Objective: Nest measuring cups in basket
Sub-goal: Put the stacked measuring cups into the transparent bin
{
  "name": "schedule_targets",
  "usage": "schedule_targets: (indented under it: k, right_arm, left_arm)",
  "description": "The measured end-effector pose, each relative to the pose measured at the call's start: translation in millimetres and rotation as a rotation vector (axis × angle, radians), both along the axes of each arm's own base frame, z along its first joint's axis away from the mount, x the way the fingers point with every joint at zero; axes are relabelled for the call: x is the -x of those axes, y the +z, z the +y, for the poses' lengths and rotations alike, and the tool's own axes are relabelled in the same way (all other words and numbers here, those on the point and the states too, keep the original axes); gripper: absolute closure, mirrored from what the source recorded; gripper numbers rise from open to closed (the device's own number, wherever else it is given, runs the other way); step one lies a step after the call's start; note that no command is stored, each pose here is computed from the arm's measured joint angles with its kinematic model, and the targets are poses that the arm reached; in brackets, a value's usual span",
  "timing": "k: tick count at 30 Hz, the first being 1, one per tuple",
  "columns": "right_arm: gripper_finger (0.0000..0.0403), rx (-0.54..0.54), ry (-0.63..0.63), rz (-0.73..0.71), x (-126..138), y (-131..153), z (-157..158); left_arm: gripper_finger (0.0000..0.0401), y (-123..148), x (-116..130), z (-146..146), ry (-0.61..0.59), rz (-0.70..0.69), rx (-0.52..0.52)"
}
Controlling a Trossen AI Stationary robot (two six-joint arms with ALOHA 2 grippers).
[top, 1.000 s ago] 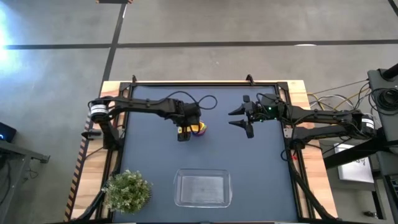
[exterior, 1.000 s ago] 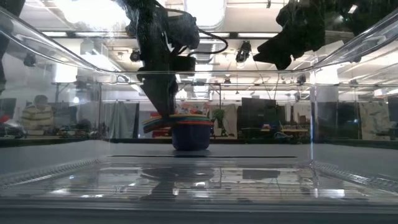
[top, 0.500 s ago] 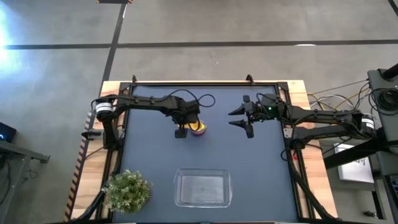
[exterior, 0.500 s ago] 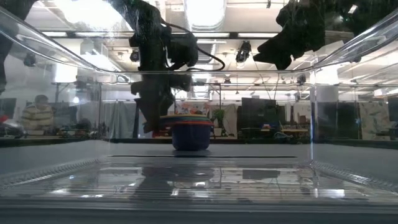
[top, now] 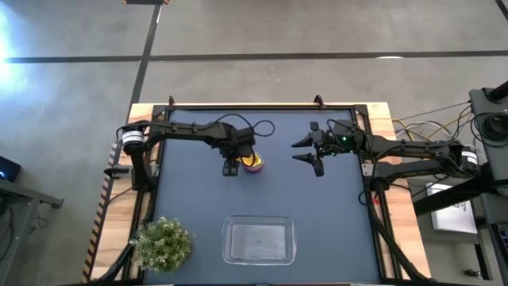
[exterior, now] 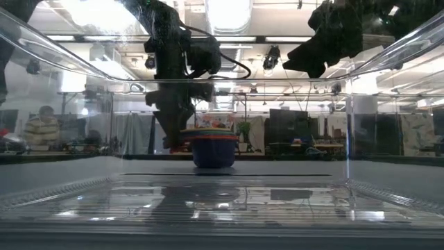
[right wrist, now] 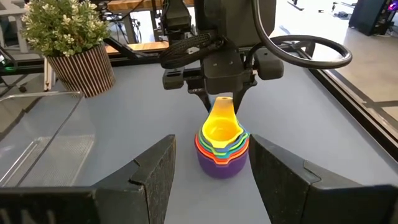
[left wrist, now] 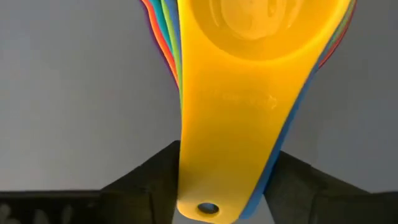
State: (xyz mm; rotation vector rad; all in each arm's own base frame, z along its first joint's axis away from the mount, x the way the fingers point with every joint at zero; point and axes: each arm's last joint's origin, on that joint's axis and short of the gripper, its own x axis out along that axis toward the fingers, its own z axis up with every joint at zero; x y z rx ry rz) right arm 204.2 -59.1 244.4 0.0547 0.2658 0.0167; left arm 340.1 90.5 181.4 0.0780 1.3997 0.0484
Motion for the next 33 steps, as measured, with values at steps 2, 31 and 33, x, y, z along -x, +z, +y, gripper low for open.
schedule_targets:
  k: [2,31,33]
  right_arm:
    - [0.0213,0.0,0.0,0.0,0.0,-0.1,0.0]
    - [0.0213,-0.011,-0.003,0.001,0.1,-0.4,0.0]
    - [0.0213,-0.013,-0.004,0.001,0.1,-0.4,0.0]
  left_arm:
    - [0.0232,0.0,0.0,0.0,-0.003,0.0,0.0]
    - [0.0275,7.8,-2.0,-1.7,-0.02,-0.052,-0.028]
    - [0.0275,15.0,-0.4,-2.6,-0.02,-0.074,-0.034]
